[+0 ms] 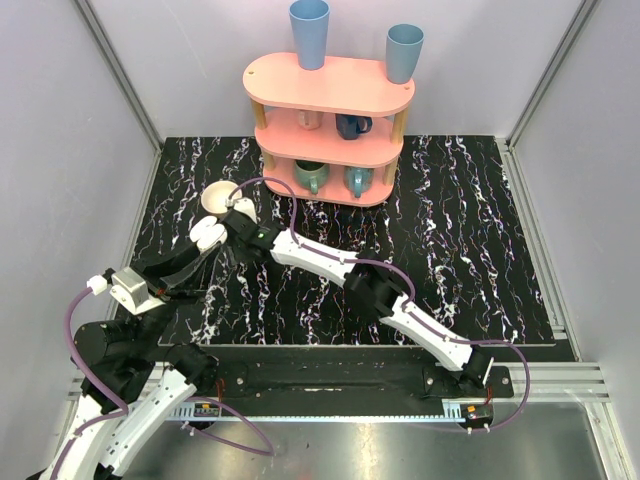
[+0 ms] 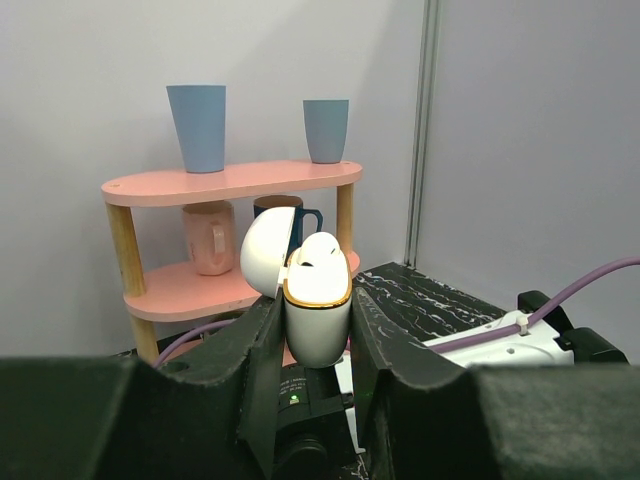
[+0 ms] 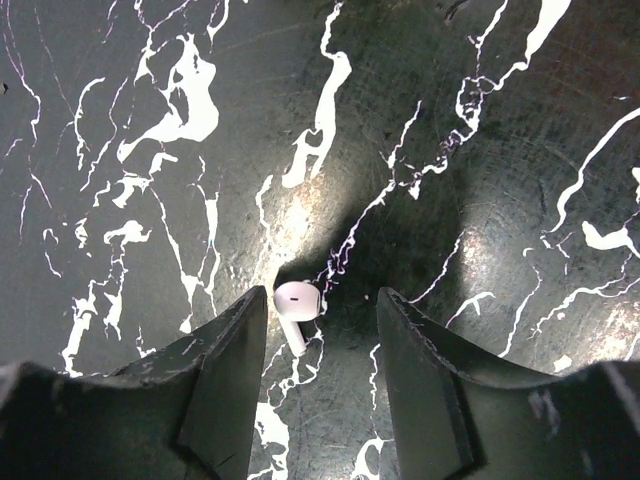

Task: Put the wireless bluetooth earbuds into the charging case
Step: Move the left earbud to the center of the board.

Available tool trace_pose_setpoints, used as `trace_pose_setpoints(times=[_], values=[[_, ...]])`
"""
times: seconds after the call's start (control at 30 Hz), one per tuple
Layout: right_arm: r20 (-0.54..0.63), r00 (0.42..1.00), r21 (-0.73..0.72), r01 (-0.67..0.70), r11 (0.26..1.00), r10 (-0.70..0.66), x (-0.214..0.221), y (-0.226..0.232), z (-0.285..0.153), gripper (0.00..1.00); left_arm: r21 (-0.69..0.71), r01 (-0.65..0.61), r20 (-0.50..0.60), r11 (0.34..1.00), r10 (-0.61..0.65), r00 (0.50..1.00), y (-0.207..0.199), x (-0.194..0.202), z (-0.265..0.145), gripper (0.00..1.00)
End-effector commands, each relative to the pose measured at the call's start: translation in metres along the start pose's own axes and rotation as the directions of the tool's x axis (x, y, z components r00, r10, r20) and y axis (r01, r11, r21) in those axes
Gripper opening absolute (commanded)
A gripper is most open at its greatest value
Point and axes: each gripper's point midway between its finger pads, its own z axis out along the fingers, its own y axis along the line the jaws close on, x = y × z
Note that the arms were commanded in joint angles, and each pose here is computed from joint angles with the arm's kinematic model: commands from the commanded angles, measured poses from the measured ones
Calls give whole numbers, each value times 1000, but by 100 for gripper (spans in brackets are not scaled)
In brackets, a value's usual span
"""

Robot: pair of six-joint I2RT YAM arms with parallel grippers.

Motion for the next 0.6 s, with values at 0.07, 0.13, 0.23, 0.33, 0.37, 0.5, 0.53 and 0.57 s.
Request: trace_pose_setpoints(times=[0.07, 0.13, 0.23, 0.33, 0.37, 0.5, 0.53, 0.57], values=[[13, 998, -10, 65, 998, -65, 7, 15, -5, 53, -26, 3, 51, 1000, -2, 999, 4, -12, 1, 0], [7, 998, -2, 68, 998, -68, 10, 13, -2, 52, -26, 5, 48, 1000, -3, 999, 4, -11, 1, 0], [-2, 998, 6, 68, 998, -68, 15, 11, 1, 48, -23, 3, 48, 1000, -2, 999, 4, -11, 2, 0], [-1, 998, 14, 63, 998, -63, 15, 9, 2, 47, -23, 1, 48, 1000, 0, 999, 4, -12, 2, 0], [-2, 998, 15, 62, 998, -62, 16, 9, 2, 47, -23, 1, 49, 1000, 0, 999, 4, -12, 2, 0], [-6, 998, 15, 62, 998, -62, 17, 8, 5, 47, -26, 2, 51, 1000, 0, 999, 4, -13, 1, 0], [-10, 998, 14, 62, 998, -61, 19, 8, 5, 47, -29, 3, 53, 1000, -2, 999, 5, -13, 1, 0], [-11, 998, 14, 61, 998, -61, 18, 6, 6, 47, -29, 3, 51, 1000, -2, 999, 5, -13, 1, 0]])
